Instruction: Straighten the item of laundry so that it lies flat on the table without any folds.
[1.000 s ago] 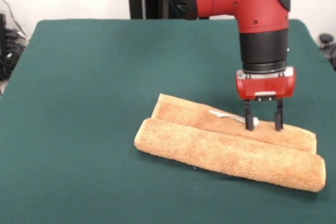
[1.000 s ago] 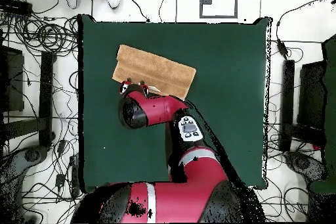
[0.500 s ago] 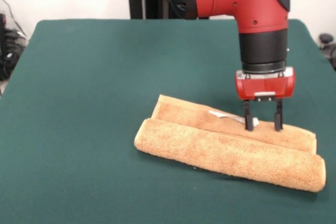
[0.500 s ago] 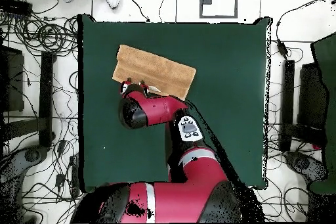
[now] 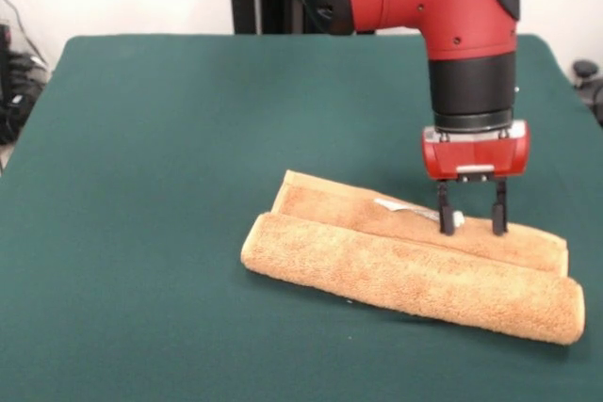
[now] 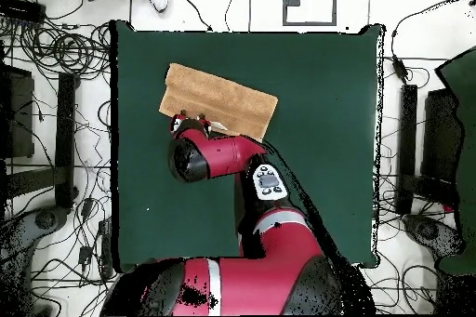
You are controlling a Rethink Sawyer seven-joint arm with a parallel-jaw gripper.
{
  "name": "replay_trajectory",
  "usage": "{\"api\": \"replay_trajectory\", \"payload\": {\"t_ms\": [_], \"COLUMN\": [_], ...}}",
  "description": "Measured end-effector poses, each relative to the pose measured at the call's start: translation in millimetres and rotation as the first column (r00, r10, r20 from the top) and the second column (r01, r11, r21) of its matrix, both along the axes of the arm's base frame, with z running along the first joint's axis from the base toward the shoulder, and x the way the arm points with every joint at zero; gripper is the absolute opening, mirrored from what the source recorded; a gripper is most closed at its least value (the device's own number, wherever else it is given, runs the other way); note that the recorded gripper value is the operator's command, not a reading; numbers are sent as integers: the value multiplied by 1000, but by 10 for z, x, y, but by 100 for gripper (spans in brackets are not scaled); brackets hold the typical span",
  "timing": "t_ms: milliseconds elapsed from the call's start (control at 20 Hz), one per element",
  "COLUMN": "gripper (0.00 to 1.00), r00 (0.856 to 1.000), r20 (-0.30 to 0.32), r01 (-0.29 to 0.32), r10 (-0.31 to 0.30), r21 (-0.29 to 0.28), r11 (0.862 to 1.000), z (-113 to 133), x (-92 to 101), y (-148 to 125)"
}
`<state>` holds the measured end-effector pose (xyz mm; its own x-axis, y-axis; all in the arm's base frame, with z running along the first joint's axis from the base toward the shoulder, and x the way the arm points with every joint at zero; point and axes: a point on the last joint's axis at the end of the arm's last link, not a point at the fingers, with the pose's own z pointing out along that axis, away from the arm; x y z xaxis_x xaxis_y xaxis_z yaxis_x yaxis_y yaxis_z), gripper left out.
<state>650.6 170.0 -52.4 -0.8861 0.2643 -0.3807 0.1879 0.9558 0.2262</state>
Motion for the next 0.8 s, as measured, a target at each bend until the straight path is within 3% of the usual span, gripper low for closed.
{"api": "replay_trajectory", "payload": {"t_ms": [200, 400, 600, 800], "gripper": [100, 100, 100, 100], "r00": [1000, 998, 988, 975], "r20": [-1, -9, -79, -140], "r01": [16, 67, 145, 198], "r10": [-16, -67, -134, -172], "r21": [22, 84, 166, 204], "r11": [1000, 994, 975, 959], "z": [0, 1, 19, 37], "x": [40, 160, 282, 346], "y": [-33, -142, -248, -298]}}
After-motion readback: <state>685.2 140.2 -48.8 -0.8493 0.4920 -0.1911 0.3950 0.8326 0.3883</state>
